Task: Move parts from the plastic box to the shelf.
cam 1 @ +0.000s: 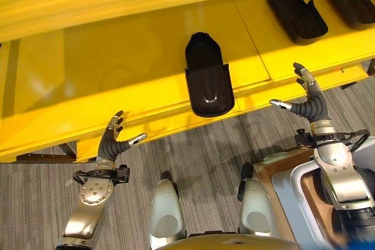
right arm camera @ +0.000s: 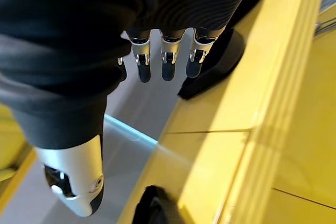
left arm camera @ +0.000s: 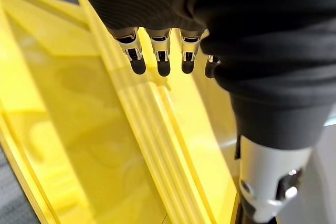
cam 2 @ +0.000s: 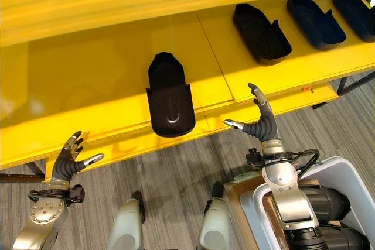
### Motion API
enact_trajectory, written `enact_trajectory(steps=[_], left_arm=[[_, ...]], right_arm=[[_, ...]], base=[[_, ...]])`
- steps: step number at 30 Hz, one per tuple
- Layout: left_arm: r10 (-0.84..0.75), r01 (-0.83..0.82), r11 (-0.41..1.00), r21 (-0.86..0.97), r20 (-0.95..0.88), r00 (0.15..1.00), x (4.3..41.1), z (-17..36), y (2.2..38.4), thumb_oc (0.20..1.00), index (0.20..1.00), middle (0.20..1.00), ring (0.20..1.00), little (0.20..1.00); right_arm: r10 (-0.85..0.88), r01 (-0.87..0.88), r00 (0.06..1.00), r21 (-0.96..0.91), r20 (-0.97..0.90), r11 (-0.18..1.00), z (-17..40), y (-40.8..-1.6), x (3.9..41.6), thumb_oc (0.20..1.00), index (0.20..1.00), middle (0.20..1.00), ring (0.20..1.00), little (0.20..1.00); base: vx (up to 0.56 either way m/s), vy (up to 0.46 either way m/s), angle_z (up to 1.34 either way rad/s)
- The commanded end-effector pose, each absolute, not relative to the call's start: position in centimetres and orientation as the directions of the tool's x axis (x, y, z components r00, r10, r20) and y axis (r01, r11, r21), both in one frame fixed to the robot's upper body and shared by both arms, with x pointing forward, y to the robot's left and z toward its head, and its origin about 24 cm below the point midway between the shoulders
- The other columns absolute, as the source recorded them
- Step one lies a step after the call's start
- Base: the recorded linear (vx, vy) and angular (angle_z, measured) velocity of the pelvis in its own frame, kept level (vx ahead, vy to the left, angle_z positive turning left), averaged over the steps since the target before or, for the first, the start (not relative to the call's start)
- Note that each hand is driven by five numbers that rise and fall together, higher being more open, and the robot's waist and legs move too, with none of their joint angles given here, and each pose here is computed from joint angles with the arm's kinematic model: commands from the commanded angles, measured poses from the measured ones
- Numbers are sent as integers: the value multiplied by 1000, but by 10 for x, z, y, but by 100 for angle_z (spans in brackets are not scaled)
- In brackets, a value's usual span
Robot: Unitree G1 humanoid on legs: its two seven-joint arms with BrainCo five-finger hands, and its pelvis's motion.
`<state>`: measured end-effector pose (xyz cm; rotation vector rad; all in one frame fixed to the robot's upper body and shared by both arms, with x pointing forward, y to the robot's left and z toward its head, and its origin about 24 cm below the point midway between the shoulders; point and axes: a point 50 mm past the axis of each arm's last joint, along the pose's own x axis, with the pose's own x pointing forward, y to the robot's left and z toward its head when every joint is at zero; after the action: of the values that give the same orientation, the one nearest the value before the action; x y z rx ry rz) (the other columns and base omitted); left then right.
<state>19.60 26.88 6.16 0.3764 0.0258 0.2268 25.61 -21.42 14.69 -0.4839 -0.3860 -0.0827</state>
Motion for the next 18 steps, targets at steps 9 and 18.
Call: enact_trajectory(steps=[9, 18], left_arm=[[-71, -77, 681, 728, 171, 983, 198, 120, 265, 1000, 1000, 1000, 1000, 1000], [-251, 55, 600, 798, 123, 960, 219, 118, 233, 1000, 1000, 1000, 1000, 1000]], right_arm=[[-29, 254, 852, -363, 523, 897, 174, -225, 255, 1000, 1000, 1000, 1000, 1000], [-101, 329, 819, -317, 565, 889, 180, -235, 251, 1000, 1000, 1000, 1000, 1000]], base=[[-4, -11, -1], [2, 1, -5]])
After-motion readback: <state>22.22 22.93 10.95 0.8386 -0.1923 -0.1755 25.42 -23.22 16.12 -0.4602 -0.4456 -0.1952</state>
